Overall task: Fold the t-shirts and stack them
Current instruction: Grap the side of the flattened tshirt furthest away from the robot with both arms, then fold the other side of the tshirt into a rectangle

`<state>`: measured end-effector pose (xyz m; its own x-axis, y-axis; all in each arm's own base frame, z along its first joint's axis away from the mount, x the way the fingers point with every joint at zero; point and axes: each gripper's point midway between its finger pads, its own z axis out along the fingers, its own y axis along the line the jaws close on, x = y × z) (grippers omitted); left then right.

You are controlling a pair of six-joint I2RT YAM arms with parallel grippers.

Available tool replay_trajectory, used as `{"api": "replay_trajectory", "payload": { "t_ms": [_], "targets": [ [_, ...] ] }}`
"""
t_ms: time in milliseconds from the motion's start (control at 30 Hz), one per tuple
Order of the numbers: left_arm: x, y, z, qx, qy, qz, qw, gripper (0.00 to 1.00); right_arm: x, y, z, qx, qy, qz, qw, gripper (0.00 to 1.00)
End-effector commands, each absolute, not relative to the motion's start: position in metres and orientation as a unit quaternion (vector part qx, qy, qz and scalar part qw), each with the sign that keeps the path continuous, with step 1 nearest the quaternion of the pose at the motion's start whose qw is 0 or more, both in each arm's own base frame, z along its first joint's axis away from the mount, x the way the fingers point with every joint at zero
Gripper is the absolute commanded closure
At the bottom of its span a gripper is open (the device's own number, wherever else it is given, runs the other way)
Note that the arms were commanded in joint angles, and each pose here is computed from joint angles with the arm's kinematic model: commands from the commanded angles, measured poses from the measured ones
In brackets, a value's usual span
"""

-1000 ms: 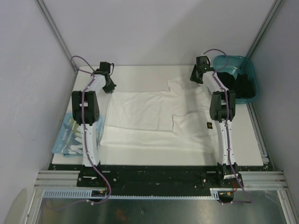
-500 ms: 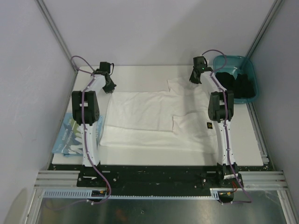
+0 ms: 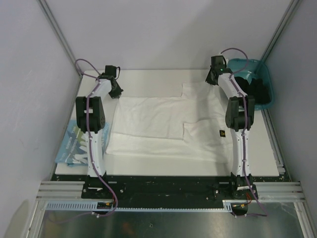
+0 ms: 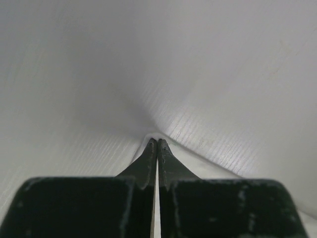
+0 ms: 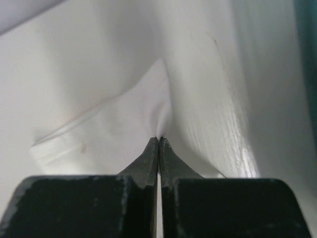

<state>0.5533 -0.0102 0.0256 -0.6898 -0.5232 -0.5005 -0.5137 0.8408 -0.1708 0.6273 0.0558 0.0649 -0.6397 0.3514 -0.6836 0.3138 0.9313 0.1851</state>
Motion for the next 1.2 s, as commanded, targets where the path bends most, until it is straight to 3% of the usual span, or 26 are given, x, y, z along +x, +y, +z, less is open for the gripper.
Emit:
{"api": "replay_trajectory", "payload": {
  "t_ms": [0, 467, 1167],
  "targets": [
    [0.573, 0.000, 0.066, -0.277, 0.904, -0.021, 0.326, 1.00, 0.637, 0.047, 0.158, 0.188, 0.862, 0.047, 0.468, 1.00],
    [0.570, 0.000, 0.091, -0.260, 0.895, -0.081, 0.353, 1.00, 0.597, 0.049, 0.174, 0.183, 0.867, 0.069, 0.457, 1.00],
    [0.486, -0.011, 0.103, -0.251, 0.893, -0.137, 0.348, 1.00, 0.437, 0.048, 0.167, 0.207, 0.892, 0.073, 0.395, 1.00]
  ]
}}
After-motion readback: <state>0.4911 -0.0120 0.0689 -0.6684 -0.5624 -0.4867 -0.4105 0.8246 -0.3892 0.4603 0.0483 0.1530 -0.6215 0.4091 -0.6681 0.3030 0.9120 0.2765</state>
